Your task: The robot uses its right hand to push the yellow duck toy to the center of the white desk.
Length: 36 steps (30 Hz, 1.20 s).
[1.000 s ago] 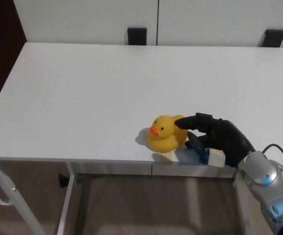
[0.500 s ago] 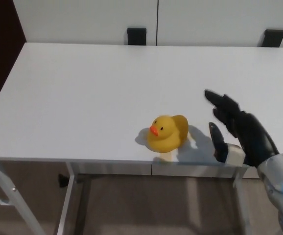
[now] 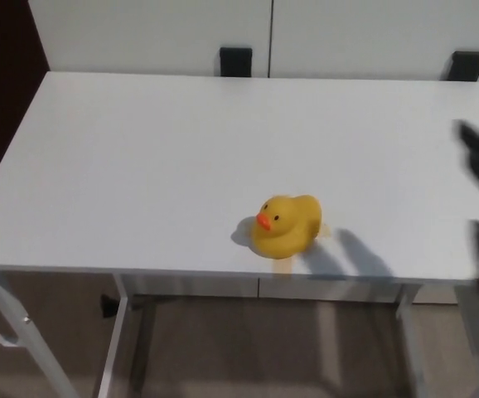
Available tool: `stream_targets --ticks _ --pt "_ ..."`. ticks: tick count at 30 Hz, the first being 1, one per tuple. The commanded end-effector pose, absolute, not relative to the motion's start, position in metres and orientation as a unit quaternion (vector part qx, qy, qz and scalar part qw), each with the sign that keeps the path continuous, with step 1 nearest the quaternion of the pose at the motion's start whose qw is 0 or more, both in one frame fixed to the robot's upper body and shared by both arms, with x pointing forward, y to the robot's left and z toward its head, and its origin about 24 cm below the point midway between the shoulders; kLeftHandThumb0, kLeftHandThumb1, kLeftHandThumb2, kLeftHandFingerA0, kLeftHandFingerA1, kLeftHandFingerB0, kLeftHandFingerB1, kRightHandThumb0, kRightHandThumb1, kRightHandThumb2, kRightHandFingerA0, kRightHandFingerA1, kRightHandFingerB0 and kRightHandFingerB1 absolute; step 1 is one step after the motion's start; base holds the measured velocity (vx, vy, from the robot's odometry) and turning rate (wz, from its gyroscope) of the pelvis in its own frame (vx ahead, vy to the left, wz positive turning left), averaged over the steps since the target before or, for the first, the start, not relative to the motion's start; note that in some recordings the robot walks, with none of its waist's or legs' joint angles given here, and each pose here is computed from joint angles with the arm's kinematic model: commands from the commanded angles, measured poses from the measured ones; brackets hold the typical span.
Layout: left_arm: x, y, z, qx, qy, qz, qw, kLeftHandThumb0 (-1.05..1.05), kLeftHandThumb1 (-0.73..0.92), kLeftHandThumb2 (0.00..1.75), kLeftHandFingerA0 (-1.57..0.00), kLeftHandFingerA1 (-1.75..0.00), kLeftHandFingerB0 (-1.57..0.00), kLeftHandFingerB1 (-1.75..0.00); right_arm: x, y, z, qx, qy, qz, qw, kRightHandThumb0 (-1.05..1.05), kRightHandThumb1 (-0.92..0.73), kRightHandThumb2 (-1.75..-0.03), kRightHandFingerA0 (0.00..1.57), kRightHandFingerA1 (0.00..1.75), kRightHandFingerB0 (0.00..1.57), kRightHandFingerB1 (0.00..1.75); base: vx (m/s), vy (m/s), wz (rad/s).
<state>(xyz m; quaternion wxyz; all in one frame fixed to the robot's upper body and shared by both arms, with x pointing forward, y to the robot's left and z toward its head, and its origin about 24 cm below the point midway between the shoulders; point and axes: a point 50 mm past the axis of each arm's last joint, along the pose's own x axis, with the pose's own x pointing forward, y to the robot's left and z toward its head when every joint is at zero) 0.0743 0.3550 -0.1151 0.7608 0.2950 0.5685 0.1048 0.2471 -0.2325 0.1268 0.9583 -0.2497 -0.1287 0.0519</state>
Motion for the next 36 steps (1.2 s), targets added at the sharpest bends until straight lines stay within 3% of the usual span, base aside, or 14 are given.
stream_targets --ticks 1,3,4,8,9,10,11,14,15,18,19,24,29,36 --pt "0.075 0.365 -0.108 0.297 0.556 0.119 0.767 -0.12 0.59 0.84 -0.90 -0.85 -0.92 -0.91 0.172 -0.348 0.158 -0.283 -0.132 -0.101 0.945 -0.88 -0.74 -1.14 0.09 0.39 0.00 0.29 0.00 0.000 0.00" --pt "0.075 0.367 -0.107 0.297 0.555 0.122 0.767 -0.12 0.59 0.84 -0.90 -0.85 -0.92 -0.91 0.151 -0.377 0.159 -0.301 -0.126 -0.167 0.930 -0.88 -0.74 -1.14 0.09 0.39 0.00 0.29 0.00 0.000 0.00" --pt "0.075 0.367 -0.107 0.297 0.555 0.124 0.768 -0.13 0.59 0.83 -0.89 -0.87 -0.93 -0.91 0.143 -0.387 0.158 -0.306 -0.123 -0.190 0.925 -0.86 -0.92 -0.69 0.00 0.54 0.00 0.30 0.00 0.000 0.00" --pt "0.076 0.369 -0.106 0.308 0.556 0.118 0.763 -0.14 0.60 0.87 -0.89 -0.84 -0.95 -0.91 0.101 -0.430 0.142 -0.267 -0.057 -0.312 0.910 -0.81 -0.91 -0.67 0.02 0.68 0.00 0.28 0.00 0.000 0.00" --pt "0.075 0.369 -0.106 0.310 0.557 0.119 0.761 -0.13 0.60 0.83 -0.88 -0.83 -0.94 -0.91 0.082 -0.446 0.126 -0.229 -0.020 -0.379 0.896 -0.81 -0.68 -1.10 0.03 0.62 0.00 0.51 0.00 0.000 0.00" --pt "0.075 0.369 -0.106 0.310 0.557 0.119 0.761 -0.13 0.60 0.83 -0.88 -0.83 -0.94 -0.91 0.082 -0.446 0.126 -0.229 -0.020 -0.379 0.896 -0.81 -0.68 -1.10 0.03 0.62 0.00 0.51 0.00 0.000 0.00" --pt "0.075 0.369 -0.106 0.310 0.557 0.119 0.761 -0.13 0.59 0.82 -0.86 -0.81 -0.92 -0.90 0.077 -0.451 0.119 -0.220 -0.003 -0.406 0.887 -0.38 -0.50 -1.11 0.05 0.58 0.00 0.53 0.00 0.000 0.00" --pt "0.075 0.370 -0.105 0.310 0.555 0.119 0.763 -0.12 0.58 0.86 -0.91 -0.86 -0.95 -0.92 0.069 -0.460 0.102 -0.200 0.029 -0.445 0.873 -0.74 -0.69 -1.07 0.00 0.62 0.01 0.48 0.00 0.000 0.00" --pt "0.075 0.370 -0.105 0.309 0.553 0.120 0.765 -0.12 0.58 0.89 -0.93 -0.90 -0.98 -0.94 0.065 -0.465 0.084 -0.186 0.065 -0.464 0.864 -0.36 -0.59 -1.14 0.04 0.57 0.00 0.53 0.00 0.000 0.00" --pt "0.075 0.369 -0.105 0.308 0.550 0.121 0.767 -0.12 0.58 0.89 -0.93 -0.90 -0.98 -0.94 0.058 -0.469 0.062 -0.172 0.108 -0.481 0.853 -0.36 -0.59 -1.14 0.04 0.57 0.00 0.53 0.00 0.000 0.00" --pt "0.076 0.369 -0.105 0.307 0.551 0.122 0.767 -0.10 0.57 0.90 -0.91 -0.87 -0.96 -0.93 0.058 -0.466 0.050 -0.159 0.128 -0.472 0.858 -0.65 -0.67 -0.96 0.13 0.69 0.06 0.54 0.00 0.000 0.00" --pt "0.080 0.370 -0.103 0.313 0.546 0.119 0.768 -0.11 0.58 0.92 -0.89 -0.85 -0.96 -0.96 0.061 -0.451 0.005 -0.136 0.221 -0.422 0.868 -0.32 -0.66 -0.60 0.52 0.69 0.24 0.52 0.00 0.000 0.00" --pt "0.083 0.371 -0.102 0.300 0.541 0.130 0.775 -0.10 0.51 1.06 -0.87 -0.88 -0.94 -0.95 0.070 -0.442 -0.005 -0.190 0.249 -0.366 0.876 -0.28 -0.62 -0.58 0.62 0.63 0.28 0.48 0.00 0.000 0.00" --pt "0.085 0.371 -0.102 0.312 0.539 0.123 0.773 -0.12 0.56 0.89 -0.89 -0.86 -0.93 -0.92 0.078 -0.439 -0.009 -0.273 0.269 -0.323 0.866 0.06 -0.44 -1.08 0.59 0.72 0.27 0.58 0.00 0.000 0.00"
